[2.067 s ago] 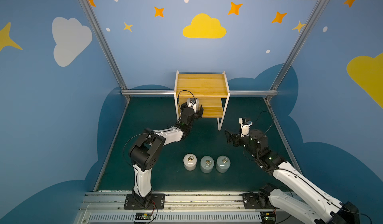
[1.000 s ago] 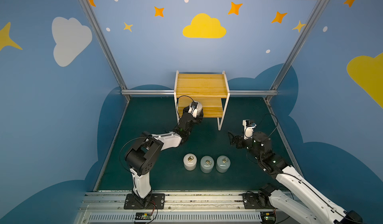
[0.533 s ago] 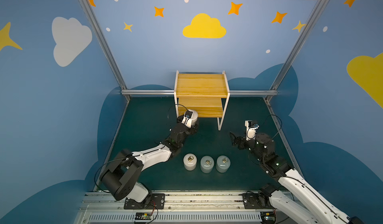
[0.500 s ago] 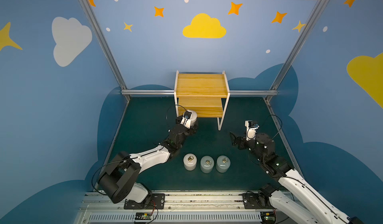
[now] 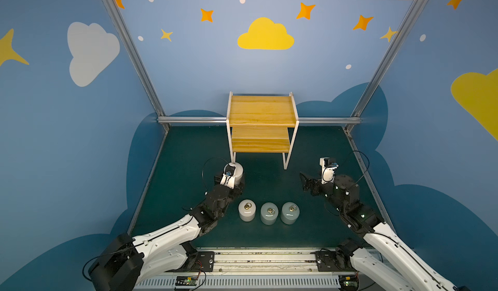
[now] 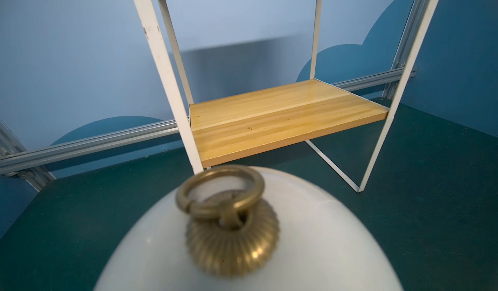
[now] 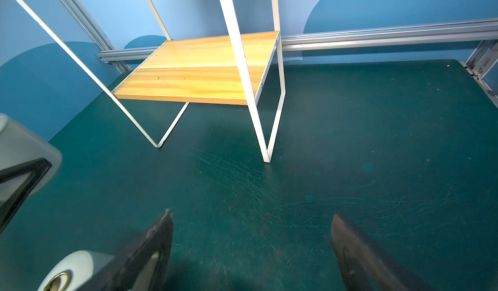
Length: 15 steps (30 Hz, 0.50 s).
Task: Remove the tea canisters from the shelf
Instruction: Place the tea canister at the center of the board.
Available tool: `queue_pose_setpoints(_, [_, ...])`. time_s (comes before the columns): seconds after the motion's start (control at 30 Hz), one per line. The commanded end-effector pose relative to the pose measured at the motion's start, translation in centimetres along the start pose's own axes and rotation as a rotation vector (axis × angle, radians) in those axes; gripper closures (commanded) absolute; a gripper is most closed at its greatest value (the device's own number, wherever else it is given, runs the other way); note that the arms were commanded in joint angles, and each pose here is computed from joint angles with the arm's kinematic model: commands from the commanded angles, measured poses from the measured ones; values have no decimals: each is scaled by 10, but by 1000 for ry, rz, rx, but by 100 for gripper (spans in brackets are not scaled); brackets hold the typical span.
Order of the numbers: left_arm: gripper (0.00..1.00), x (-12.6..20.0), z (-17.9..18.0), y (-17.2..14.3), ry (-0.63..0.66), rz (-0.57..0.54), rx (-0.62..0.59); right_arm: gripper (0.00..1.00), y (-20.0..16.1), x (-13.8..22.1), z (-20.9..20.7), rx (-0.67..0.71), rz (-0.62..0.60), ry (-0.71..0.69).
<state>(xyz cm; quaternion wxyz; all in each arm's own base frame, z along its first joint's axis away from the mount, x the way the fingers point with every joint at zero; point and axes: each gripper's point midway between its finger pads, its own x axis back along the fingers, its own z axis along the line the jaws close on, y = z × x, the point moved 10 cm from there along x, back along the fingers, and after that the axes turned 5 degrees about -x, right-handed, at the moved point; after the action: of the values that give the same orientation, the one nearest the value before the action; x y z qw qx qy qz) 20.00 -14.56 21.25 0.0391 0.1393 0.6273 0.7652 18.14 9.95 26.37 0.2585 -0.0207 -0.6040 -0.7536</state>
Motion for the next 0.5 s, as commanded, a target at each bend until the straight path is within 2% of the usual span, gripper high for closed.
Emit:
queue_pose_setpoints(0.0, [42,11,8,9,60,-48,56,6,-1,3,-3,4,2,-12])
queue_pose_setpoints(0.2, [43,28,13,-9,70,-9,92,6,1,4,-3,13,3,-19])
queue_pose_setpoints(0.47, [44,40,11,-28,61,57,73,6,4,3,-1,20,4,-16])
